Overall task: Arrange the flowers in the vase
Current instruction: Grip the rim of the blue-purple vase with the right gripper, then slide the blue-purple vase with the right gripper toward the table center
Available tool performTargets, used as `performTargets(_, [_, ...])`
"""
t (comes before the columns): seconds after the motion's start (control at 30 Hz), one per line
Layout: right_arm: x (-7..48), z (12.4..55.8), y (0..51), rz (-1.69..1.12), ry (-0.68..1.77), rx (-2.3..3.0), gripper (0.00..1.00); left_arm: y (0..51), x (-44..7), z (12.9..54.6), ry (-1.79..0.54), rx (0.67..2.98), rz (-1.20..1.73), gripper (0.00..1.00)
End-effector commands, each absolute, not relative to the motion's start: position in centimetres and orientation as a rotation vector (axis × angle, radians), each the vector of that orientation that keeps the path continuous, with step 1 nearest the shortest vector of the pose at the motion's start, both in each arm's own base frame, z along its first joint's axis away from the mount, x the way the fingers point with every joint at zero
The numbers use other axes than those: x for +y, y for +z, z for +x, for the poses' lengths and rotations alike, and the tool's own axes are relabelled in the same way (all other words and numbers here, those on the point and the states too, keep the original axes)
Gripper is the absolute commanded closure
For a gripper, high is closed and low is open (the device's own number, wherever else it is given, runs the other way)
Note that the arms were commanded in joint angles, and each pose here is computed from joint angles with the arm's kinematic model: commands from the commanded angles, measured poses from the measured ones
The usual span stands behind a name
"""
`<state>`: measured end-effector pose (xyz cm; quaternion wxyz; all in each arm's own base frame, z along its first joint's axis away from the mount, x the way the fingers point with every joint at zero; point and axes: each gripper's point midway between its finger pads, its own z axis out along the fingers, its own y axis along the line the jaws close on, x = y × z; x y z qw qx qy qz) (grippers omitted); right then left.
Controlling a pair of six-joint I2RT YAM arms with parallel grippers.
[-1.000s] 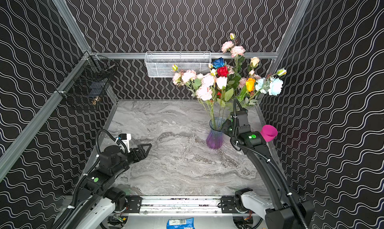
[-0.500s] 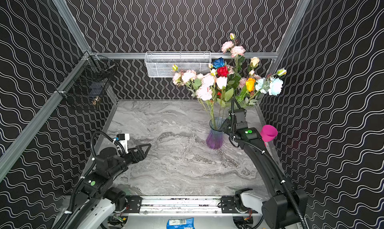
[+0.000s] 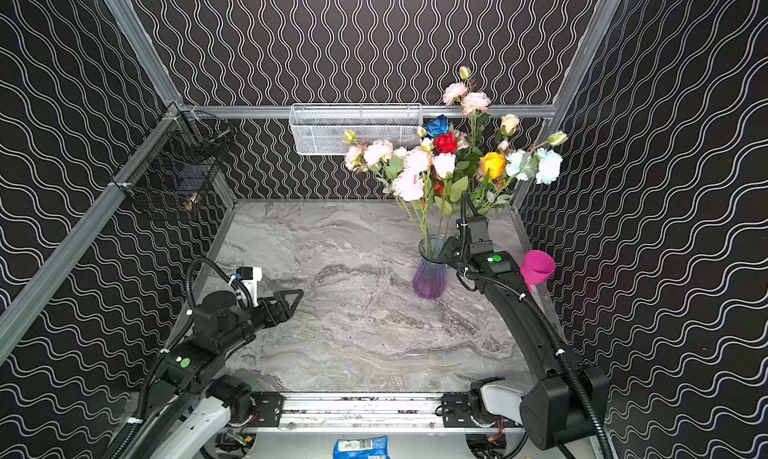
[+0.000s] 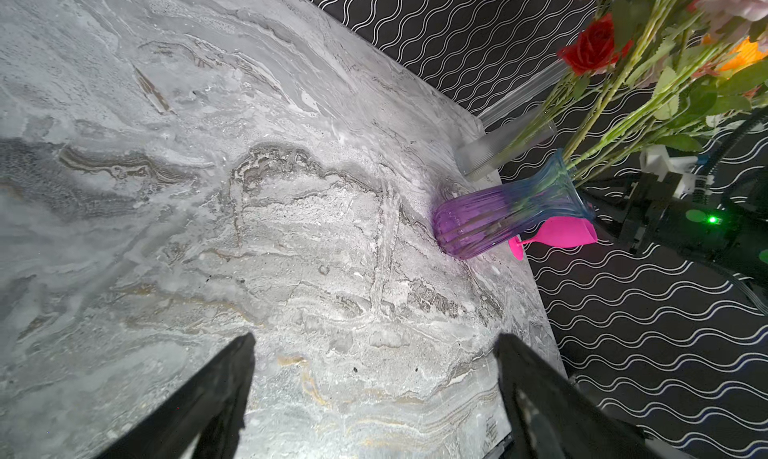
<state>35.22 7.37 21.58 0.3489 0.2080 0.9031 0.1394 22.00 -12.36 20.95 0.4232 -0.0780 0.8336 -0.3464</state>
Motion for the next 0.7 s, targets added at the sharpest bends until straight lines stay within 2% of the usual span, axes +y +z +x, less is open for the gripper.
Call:
performTargets(0.0, [8.1,35.4,21.6,0.502,0.407,2.345,0.72,21.3,-12.4,21.9,-0.855,2.082,-0.16,0.07])
performTargets(0.13, [8.5,35.3,21.7,0.467,0.424,2.356,0.74,21.2,-12.3,21.8,-0.847,2.087,-0.155,0.07])
performTargets(0.37, [9.0,35.4,21.3,0.425,0.431,2.386,0.89,22.2,-12.1,21.6,-0.819,2.087,-0.13,0.06])
performTargets(0.67, [10.2,36.0,21.4,0.378,0.495,2.399,0.98,22.8,-11.8,21.6,-0.795,2.076,-0.125,0.05])
